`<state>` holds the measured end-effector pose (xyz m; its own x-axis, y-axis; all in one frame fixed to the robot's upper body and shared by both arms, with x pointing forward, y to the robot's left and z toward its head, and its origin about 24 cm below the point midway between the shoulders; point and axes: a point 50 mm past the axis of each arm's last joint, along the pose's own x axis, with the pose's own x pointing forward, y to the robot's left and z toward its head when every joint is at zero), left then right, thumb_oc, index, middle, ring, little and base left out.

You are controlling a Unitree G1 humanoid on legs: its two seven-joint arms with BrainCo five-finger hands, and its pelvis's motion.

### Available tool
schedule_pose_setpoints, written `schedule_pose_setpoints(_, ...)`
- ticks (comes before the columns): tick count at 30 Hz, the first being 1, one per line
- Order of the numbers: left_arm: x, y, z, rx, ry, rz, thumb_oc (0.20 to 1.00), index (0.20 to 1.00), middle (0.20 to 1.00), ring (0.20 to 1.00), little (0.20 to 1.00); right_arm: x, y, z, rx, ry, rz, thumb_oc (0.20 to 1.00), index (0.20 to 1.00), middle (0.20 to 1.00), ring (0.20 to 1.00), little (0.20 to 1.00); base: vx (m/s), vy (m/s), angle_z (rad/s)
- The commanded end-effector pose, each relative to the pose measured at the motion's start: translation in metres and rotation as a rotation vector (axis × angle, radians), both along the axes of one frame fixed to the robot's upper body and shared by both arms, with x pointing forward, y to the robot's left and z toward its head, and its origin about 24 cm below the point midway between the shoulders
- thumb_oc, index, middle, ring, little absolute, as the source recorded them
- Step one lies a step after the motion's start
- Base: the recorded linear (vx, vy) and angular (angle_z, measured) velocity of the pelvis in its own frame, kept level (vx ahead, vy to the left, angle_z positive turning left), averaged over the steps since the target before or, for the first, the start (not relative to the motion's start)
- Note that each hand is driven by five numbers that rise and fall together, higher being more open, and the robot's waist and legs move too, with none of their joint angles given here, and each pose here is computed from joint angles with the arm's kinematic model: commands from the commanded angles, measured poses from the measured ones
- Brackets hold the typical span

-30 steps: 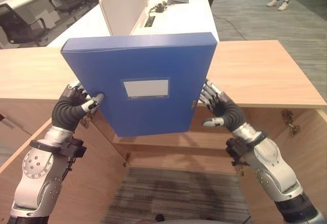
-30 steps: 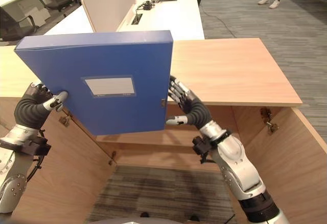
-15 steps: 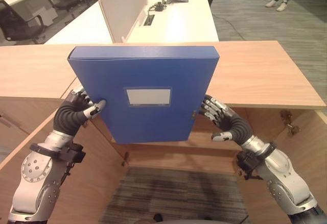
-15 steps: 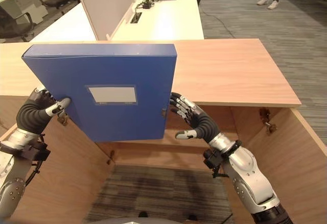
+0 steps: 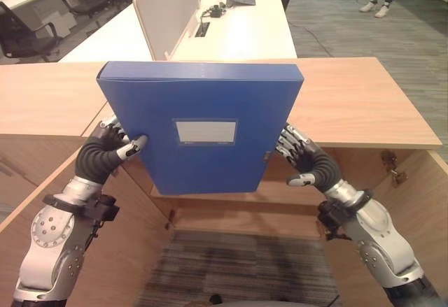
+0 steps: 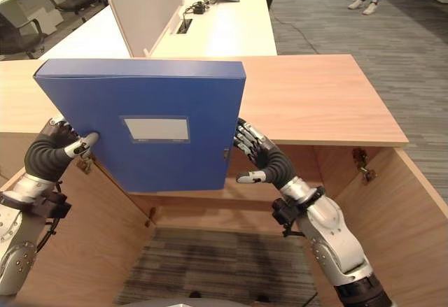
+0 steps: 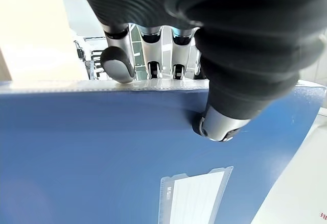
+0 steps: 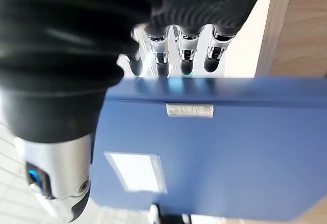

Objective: Put the empty folder in the office cabinet

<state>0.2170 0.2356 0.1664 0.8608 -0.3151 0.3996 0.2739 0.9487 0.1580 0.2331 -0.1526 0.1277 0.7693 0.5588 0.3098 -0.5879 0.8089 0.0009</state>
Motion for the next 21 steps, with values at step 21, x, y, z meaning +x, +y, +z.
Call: schedule_pose_setpoints(21,0.010,-0.041,0.031,-0.020,-0.223,-0.119,0.200,0.200,0.200,0.200,0.200,0.017,0.037,0.031,0.123,-0.142,0.068,1.000,1.000,1.000,1.000,1.000,0.00,0.000,0.00)
